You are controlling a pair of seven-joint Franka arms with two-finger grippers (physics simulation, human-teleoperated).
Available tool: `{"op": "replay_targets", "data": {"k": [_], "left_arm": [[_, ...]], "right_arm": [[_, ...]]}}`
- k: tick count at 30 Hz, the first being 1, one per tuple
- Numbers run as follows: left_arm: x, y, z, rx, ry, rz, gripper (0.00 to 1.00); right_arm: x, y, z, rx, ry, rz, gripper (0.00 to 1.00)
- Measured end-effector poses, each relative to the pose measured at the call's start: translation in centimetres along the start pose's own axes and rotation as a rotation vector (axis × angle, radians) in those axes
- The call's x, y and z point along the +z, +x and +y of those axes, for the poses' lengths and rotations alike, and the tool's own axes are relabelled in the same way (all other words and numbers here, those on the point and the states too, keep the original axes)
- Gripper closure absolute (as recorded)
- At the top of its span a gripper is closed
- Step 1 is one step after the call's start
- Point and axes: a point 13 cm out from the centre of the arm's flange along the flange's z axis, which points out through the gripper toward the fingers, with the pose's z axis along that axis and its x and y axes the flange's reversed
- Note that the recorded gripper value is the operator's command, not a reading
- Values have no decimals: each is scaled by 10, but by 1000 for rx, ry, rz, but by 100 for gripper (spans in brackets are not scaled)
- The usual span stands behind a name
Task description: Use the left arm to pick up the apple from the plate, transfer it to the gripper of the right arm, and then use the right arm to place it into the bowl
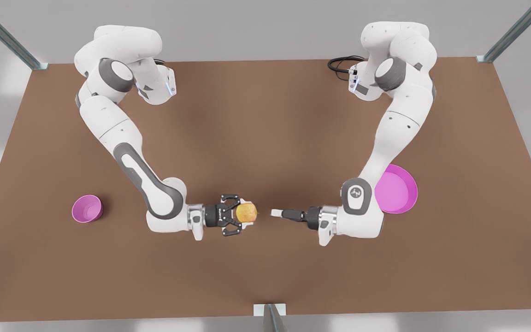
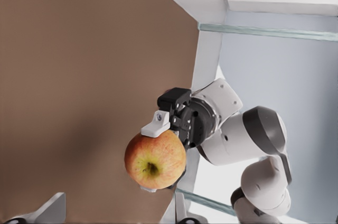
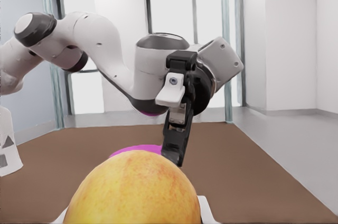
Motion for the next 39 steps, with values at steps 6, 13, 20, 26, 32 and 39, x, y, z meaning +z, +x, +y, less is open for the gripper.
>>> {"op": "replay_targets", "data": {"k": [6,13,20,26,32,39], "left_arm": [[-210,54,-30,224,-617,49,0],[-354,184,0,7,-1283,62,0],[-366,201,-14,-19,-1320,90,0],[-366,208,-12,-38,-1328,115,0],[-365,212,-11,-54,-1332,122,0],[-364,214,-11,-66,-1334,125,0]], "right_arm": [[-70,23,3,-145,-71,235,21],[-243,58,15,-348,-326,815,21],[-410,96,45,-317,-549,1225,21],[-516,117,85,-241,-621,1379,20],[-570,135,116,-235,-571,1395,20],[-604,157,104,-340,-525,1371,19]]}}
